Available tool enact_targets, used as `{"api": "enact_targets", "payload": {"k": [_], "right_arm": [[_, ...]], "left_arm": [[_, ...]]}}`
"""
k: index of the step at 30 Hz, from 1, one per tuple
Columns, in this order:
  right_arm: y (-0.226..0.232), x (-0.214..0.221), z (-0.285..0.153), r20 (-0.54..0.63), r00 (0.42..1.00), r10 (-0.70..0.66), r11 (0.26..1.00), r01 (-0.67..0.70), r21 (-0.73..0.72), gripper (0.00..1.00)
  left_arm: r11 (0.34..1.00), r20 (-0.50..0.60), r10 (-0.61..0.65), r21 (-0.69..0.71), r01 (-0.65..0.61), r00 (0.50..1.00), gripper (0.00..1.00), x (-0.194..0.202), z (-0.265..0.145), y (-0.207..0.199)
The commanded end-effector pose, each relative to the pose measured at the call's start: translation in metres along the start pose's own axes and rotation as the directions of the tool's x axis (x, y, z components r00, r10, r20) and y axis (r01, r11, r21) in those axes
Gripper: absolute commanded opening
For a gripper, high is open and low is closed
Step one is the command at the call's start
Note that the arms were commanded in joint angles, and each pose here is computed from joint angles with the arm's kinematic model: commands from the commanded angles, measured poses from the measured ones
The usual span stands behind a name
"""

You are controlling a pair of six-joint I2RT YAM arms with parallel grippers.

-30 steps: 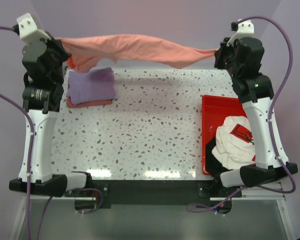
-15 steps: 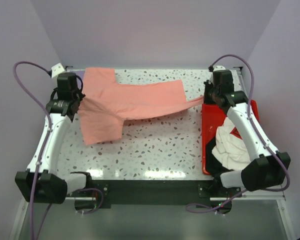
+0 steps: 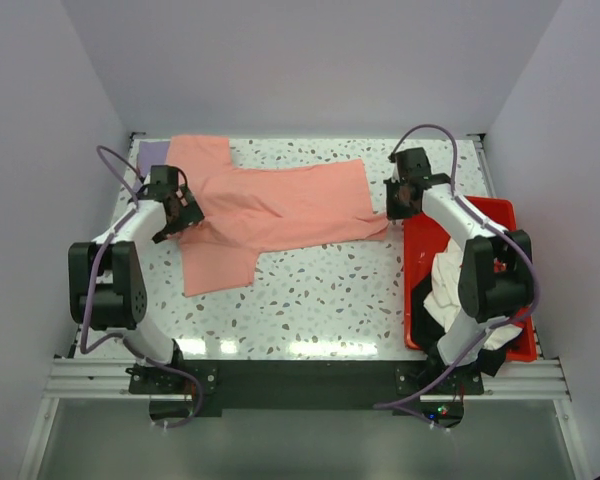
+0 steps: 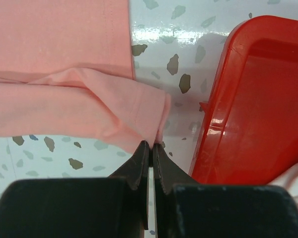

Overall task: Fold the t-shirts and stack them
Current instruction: Flatten the tshirt out

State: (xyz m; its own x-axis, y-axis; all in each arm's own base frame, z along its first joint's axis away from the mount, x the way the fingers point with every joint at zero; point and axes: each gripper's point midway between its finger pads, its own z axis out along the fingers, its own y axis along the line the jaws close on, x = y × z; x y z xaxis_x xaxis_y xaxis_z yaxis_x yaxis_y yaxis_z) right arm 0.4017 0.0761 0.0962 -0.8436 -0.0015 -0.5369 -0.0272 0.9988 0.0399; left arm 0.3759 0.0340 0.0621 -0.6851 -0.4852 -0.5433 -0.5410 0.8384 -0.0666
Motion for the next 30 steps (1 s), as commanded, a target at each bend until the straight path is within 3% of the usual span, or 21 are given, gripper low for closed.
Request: {"api": "enact_targets", "payload": {"k": [1, 8, 17, 19, 20, 23, 30], "right_arm": [[0.004, -0.033, -0.010, 0.104, 0.995, 0.001, 1.000, 0.002, -0.025, 0.00], [0.012, -0.028, -0.011, 0.106, 0.994, 0.023, 0.997, -0.015, -0.072, 0.00], [0.016, -0.026, -0.013, 0.110, 0.994, 0.025, 0.995, -0.015, -0.094, 0.00], [0.015, -0.026, -0.013, 0.109, 0.994, 0.026, 0.996, -0.016, -0.093, 0.00], [0.015, -0.025, -0.013, 0.105, 0.994, 0.026, 0.996, -0.016, -0.091, 0.00], [0.015, -0.024, -0.013, 0.103, 0.994, 0.025, 0.996, -0.015, -0.088, 0.00], [0.013, -0.024, -0.013, 0.103, 0.994, 0.027, 0.997, -0.019, -0.080, 0.00]], "left_arm": [[0.992, 0.082, -0.082, 0.103, 0.074, 0.993, 1.00, -0.025, -0.021, -0.017], [0.945, -0.036, -0.267, 0.188, 0.269, 0.963, 1.00, 0.069, -0.059, 0.006], [0.952, -0.097, -0.287, 0.083, 0.295, 0.953, 0.99, 0.142, -0.063, 0.052], [0.956, -0.131, -0.279, 0.058, 0.288, 0.951, 0.94, 0.152, -0.059, 0.055], [0.958, -0.146, -0.274, 0.050, 0.284, 0.951, 0.85, 0.156, -0.058, 0.055], [0.957, -0.174, -0.273, 0.051, 0.285, 0.946, 0.80, 0.165, -0.055, 0.054], [0.962, -0.170, -0.270, 0.001, 0.274, 0.948, 0.57, 0.170, -0.043, 0.062]]}}
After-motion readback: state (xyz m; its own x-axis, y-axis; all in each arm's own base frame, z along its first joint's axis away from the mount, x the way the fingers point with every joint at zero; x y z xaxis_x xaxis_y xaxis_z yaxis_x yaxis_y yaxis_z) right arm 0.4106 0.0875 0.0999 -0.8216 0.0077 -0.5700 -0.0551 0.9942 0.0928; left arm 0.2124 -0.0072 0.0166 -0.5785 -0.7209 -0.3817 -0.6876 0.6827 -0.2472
